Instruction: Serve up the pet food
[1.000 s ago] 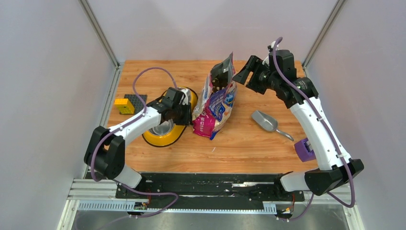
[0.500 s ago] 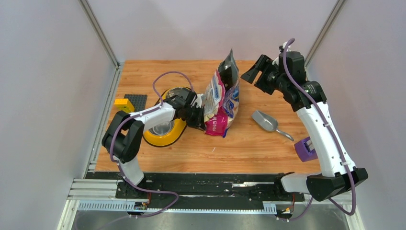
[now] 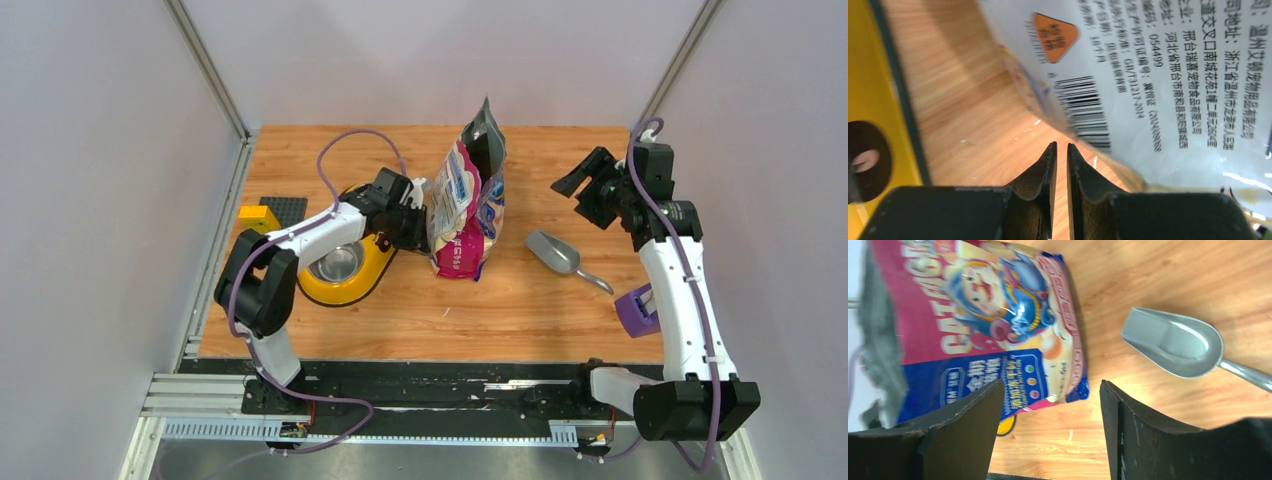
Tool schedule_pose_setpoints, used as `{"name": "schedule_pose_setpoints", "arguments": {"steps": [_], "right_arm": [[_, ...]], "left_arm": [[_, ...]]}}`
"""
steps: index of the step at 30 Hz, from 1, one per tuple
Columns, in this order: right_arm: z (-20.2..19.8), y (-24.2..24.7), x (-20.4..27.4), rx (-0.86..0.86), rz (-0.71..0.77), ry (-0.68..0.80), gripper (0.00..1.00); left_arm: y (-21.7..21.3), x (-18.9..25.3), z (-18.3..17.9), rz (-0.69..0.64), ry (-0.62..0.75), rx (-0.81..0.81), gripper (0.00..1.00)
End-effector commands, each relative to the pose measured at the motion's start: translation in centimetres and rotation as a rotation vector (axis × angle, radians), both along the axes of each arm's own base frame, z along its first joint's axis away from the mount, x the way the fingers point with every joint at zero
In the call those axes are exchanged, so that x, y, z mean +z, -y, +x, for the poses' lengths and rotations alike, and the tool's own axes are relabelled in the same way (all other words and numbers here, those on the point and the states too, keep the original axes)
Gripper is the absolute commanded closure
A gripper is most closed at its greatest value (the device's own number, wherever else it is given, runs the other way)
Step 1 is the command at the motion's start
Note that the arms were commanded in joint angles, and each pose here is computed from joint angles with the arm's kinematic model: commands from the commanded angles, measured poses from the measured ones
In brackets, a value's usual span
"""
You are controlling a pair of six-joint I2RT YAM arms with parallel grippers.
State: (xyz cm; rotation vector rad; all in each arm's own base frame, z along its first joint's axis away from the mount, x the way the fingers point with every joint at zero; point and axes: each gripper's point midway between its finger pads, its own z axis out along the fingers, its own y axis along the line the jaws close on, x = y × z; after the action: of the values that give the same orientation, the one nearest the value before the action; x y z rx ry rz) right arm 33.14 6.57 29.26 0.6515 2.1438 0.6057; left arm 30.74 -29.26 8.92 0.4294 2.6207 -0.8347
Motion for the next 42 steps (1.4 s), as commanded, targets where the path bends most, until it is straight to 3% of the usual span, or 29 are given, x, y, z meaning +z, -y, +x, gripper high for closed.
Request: {"name": "schedule_pose_setpoints", "arguments": {"steps": [1, 7, 14, 19, 24, 30, 42], "right_arm": [[-0.2, 1.5, -4.1, -0.013, -0.032, -0.074, 0.31], [-0.2, 1.8, -12.9, 0.075, -0.09, -0.275, 0.33], [2.5, -0.1, -17.1, 0.141, 0.007, -0.359, 0.36], [5.1, 2.0, -17.2, 0.146, -0.127, -0.346, 0.29], [5.8, 5.5, -18.8, 0.139, -0.336, -0.415, 0.2], [4.7, 6.0, -22.9, 0.248, -0.376, -0.526, 0.24], [4.2, 4.4, -25.1, 0.424, -0.349, -0.55, 0.32]], "left_arm": [[-3.0, 4.7, 3.1, -0.031, 0.168, 0.099, 0.8], [-5.8, 8.9, 3.6, -0.015, 0.274, 0.181, 0.75], [-7.3, 13.2, 2.7, -0.056, 0.374, 0.22, 0.54], [-8.3, 14.6, 1.9, -0.055, 0.402, 0.243, 0.49], [-9.2, 16.2, 1.4, -0.059, 0.451, 0.27, 0.35], [-9.4, 17.8, 1.0, -0.079, 0.468, 0.273, 0.32], [-9.4, 18.5, 0.4, -0.091, 0.484, 0.247, 0.31]]}}
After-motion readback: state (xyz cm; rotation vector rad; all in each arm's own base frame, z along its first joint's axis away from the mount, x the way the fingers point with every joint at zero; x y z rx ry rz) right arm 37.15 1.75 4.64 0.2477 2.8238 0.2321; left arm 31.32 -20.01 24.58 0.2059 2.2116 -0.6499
